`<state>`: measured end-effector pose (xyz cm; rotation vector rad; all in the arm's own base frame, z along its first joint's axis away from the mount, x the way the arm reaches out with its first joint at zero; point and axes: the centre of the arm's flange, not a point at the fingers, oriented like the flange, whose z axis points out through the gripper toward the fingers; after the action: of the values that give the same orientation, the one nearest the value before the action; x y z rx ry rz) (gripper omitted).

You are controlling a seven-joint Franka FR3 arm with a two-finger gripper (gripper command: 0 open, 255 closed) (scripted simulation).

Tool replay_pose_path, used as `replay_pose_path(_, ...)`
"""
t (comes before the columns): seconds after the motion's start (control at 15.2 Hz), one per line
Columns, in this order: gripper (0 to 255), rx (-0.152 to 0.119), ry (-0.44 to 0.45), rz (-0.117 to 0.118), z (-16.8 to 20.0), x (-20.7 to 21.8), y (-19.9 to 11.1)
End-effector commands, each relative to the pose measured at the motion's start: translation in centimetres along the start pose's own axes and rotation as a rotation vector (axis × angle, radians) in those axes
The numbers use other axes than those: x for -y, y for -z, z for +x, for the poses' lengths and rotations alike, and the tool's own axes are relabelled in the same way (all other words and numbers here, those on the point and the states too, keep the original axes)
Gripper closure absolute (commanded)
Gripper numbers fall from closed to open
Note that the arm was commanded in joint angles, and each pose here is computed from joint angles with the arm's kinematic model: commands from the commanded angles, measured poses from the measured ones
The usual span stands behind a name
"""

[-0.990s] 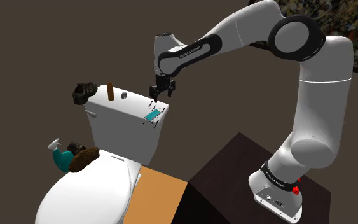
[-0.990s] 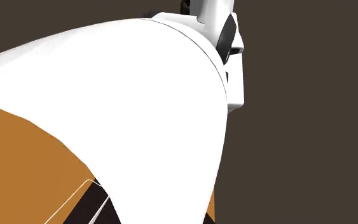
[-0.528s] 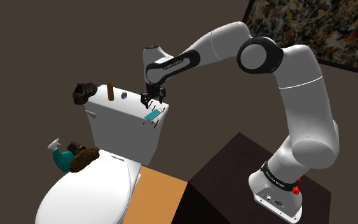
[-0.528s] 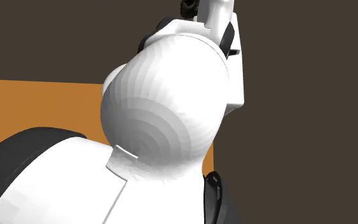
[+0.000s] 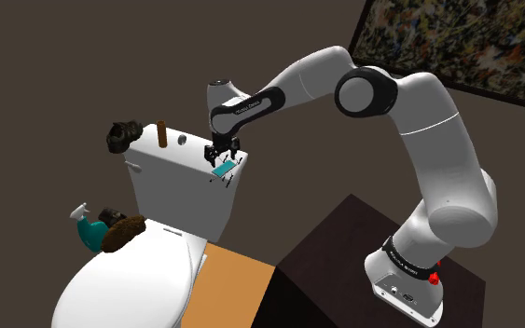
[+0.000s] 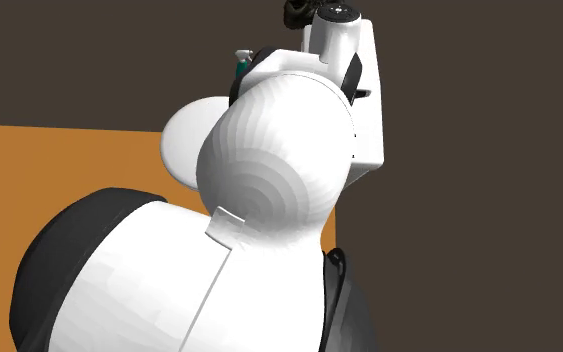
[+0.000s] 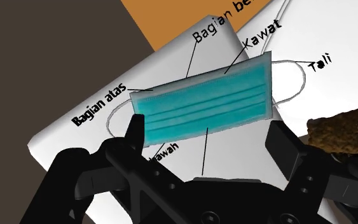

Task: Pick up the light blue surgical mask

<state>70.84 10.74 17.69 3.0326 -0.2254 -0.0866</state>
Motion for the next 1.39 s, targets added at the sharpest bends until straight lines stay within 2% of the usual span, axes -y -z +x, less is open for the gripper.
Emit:
replay_pose_path(0.0, 0, 0.0, 0.0, 0.0, 0.0, 0.0, -0.4)
replay_pose_path(0.07, 255, -0.001, 0.0, 0.0, 0.0, 0.0, -0.4)
replay_pose_path(0.66, 255, 0.0, 0.0, 0.0, 0.0, 0.0, -0.4)
replay_pose_path(1.32, 255, 0.0, 0.0, 0.0, -0.3, -0.5, 4.8)
